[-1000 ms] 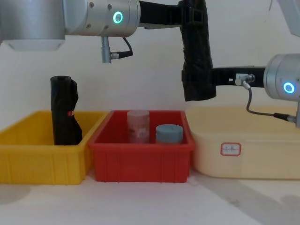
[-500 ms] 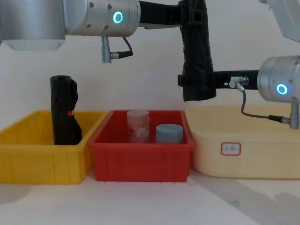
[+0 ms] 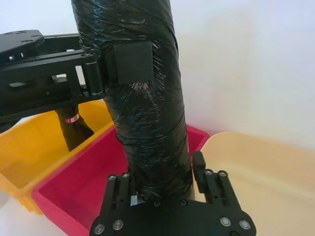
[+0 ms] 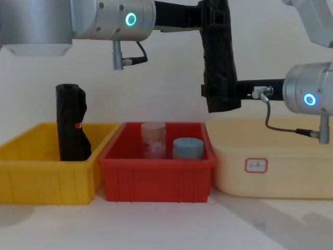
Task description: Pick up the garbage bag with the one hand and transfer it to the other hand.
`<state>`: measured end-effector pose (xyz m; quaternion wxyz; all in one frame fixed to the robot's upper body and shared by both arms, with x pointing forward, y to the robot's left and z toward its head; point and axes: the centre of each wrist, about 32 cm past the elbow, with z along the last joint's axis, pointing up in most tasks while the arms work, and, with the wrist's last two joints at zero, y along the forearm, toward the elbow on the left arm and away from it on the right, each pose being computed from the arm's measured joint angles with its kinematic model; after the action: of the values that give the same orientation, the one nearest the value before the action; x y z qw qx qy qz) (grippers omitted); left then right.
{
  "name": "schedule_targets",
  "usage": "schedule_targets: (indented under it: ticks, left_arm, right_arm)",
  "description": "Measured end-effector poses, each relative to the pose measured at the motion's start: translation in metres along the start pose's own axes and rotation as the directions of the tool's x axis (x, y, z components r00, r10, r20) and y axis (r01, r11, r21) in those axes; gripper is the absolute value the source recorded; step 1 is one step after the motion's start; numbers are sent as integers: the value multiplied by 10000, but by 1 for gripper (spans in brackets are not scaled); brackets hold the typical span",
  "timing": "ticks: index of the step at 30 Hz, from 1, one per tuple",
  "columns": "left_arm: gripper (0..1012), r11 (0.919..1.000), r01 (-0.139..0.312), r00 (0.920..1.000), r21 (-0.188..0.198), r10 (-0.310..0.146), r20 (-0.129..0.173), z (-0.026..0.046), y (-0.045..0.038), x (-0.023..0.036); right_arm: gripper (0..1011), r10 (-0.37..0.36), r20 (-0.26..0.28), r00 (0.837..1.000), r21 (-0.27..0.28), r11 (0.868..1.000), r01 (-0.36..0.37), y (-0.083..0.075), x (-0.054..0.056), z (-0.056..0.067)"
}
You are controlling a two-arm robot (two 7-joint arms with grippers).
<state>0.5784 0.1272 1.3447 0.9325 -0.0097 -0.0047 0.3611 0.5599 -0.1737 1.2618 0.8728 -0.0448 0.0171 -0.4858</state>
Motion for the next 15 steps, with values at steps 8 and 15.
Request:
schedule_targets:
  ticks: [8, 15]
  left_arm:
    - [391, 10000, 0, 10000, 1, 0, 0, 0, 0, 0]
    - [415, 10000, -1, 10000, 1, 1, 0, 0, 0, 0]
  right_arm:
    - [537, -3, -1, 10000, -19, 10000, 3, 6, -2, 1]
    - [537, -11, -2, 10000, -22, 10000, 11, 8, -1, 3]
